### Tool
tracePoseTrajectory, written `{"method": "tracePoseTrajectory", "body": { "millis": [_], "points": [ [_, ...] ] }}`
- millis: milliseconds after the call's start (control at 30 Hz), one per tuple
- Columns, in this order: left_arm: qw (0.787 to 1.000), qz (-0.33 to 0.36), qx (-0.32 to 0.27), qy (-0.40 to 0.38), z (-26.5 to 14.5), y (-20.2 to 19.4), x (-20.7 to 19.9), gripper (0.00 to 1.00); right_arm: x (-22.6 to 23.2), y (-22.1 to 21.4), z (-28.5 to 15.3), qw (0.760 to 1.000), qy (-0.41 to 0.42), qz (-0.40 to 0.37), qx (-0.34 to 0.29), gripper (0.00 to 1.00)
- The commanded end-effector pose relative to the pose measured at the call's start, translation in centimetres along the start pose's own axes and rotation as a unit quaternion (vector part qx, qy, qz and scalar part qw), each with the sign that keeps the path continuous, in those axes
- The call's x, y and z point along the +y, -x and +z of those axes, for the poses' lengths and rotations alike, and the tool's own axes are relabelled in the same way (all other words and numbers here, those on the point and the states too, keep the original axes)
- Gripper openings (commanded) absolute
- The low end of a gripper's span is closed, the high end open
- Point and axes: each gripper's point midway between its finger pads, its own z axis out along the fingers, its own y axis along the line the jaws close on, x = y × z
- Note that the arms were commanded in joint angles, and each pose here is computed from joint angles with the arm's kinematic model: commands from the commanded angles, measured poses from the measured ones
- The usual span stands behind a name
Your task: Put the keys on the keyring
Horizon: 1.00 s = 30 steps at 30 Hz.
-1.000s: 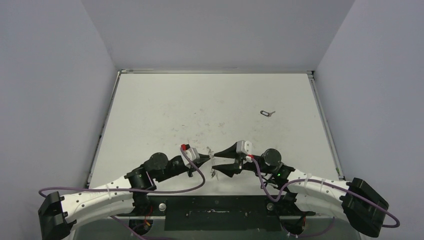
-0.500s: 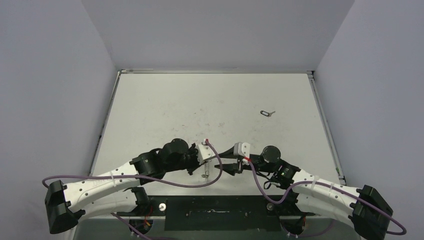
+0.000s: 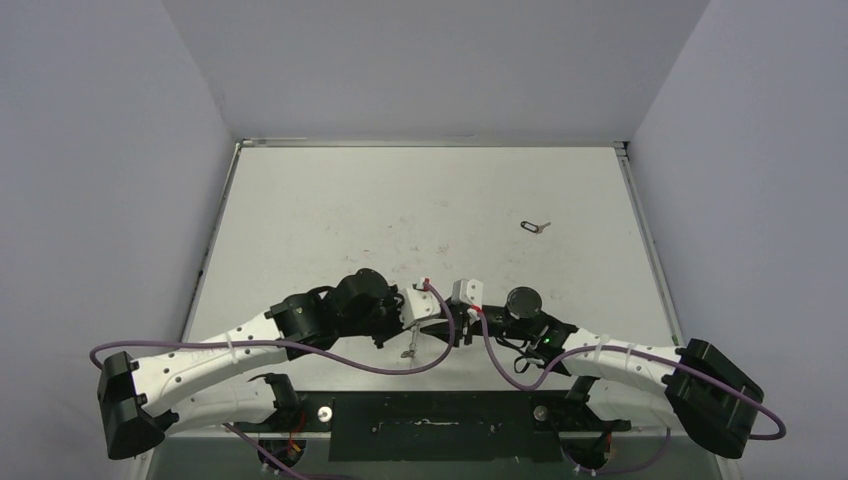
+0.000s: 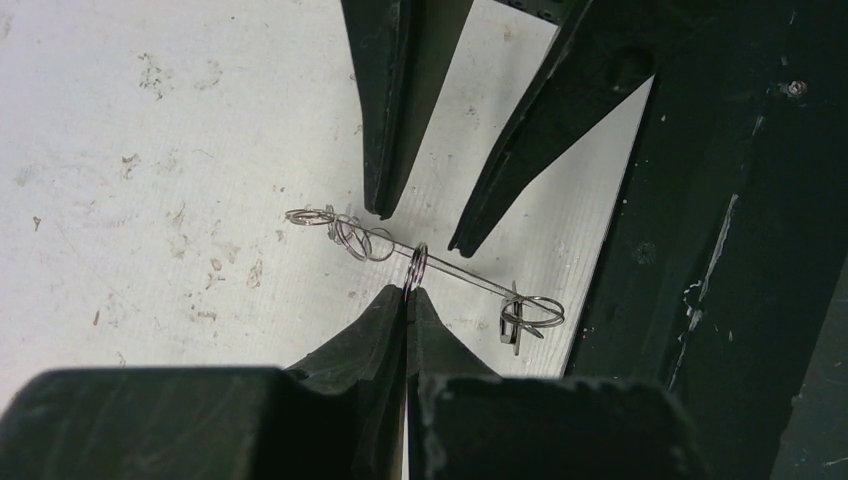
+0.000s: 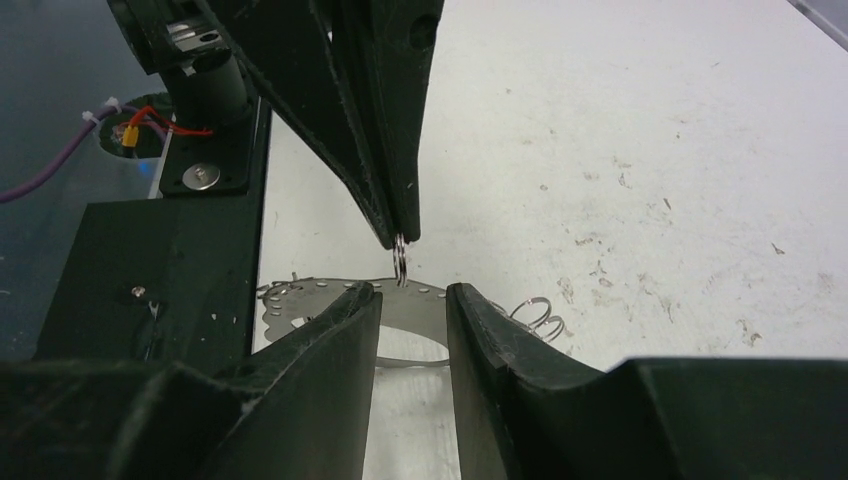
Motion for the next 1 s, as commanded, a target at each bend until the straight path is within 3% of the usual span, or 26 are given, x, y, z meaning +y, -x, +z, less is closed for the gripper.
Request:
{"method": "tracePoseTrajectory", "body": {
  "millis": [0, 567, 867, 967],
  "points": [
    [1.000, 0.011, -0.020, -0.014, -0.3, 1.6, -0.4, 0.00, -0.5, 5.1, 1.1, 0.996, 0.008, -0.025, -0.087, 0.32],
    [0.999, 0.010, -0.051, -0.015, -0.4, 2.3, -0.6, 0.00, 0.0, 4.4, 1.6, 0.997, 0.027, -0.019, -0.072, 0.09],
    [0.998, 0.008, -0.058, -0.012, -0.5, 2.5, -0.5, 0.00, 0.2, 3.9, 1.6, 0.997, 0.036, -0.019, -0.059, 0.14],
    [0.998, 0.007, -0.063, -0.011, -0.5, 2.7, -0.5, 0.00, 0.3, 3.7, 1.7, 0.997, 0.038, -0.019, -0.058, 0.09]
  ]
}}
